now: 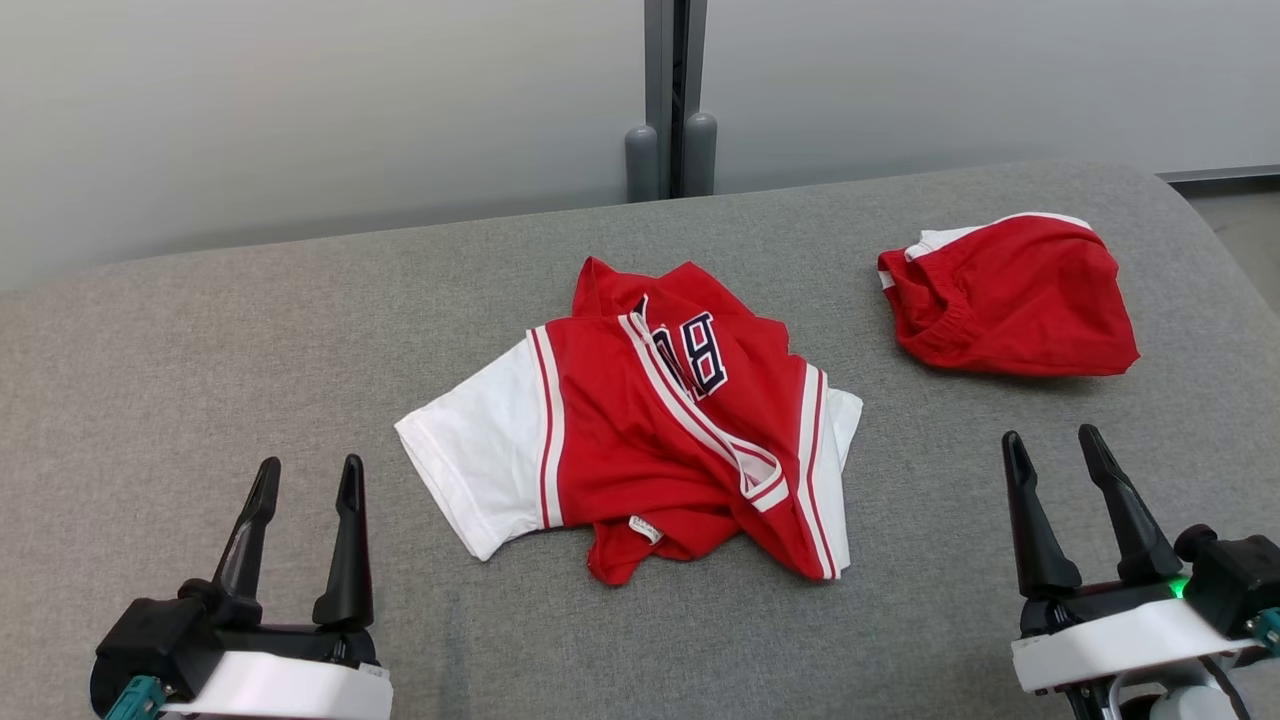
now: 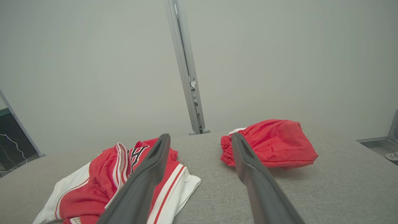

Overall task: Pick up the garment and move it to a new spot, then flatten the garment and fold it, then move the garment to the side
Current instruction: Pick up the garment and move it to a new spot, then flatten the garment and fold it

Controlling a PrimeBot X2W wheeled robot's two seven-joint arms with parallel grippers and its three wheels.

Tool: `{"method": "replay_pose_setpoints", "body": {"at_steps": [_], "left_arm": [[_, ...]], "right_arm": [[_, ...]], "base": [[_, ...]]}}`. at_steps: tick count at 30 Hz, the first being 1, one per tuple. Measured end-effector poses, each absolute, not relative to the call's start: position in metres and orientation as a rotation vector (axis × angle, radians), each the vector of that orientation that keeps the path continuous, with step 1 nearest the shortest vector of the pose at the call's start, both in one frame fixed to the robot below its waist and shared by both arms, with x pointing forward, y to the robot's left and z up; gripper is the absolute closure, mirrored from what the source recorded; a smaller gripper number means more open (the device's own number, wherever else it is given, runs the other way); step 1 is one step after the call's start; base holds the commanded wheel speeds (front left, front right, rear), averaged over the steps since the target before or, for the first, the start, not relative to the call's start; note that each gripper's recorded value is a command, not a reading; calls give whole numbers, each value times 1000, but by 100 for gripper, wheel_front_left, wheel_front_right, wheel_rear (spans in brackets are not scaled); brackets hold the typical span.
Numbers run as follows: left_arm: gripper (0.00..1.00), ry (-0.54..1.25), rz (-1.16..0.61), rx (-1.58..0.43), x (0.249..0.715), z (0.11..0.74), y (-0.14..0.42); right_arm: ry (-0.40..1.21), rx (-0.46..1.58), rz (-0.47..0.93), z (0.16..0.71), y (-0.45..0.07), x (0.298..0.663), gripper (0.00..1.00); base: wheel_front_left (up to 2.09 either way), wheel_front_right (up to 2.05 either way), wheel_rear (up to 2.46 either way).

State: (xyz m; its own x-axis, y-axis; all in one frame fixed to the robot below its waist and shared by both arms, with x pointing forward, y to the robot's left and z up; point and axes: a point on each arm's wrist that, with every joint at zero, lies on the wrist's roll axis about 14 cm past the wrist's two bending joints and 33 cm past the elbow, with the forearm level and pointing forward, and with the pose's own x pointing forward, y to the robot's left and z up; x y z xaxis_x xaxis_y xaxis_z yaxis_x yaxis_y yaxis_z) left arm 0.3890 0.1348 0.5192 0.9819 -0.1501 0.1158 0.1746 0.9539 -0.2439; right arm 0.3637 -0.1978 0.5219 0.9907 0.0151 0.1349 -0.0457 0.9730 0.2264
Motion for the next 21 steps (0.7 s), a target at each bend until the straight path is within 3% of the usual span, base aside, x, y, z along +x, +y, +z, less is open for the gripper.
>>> {"method": "replay_pose_setpoints", "body": {"at_steps": [21], "left_arm": [[0, -84, -170, -260, 389, 508, 133]], "right_arm": [[-117, 174, 103, 521, -185, 369, 0]], "base": [[0, 0, 0]]}}
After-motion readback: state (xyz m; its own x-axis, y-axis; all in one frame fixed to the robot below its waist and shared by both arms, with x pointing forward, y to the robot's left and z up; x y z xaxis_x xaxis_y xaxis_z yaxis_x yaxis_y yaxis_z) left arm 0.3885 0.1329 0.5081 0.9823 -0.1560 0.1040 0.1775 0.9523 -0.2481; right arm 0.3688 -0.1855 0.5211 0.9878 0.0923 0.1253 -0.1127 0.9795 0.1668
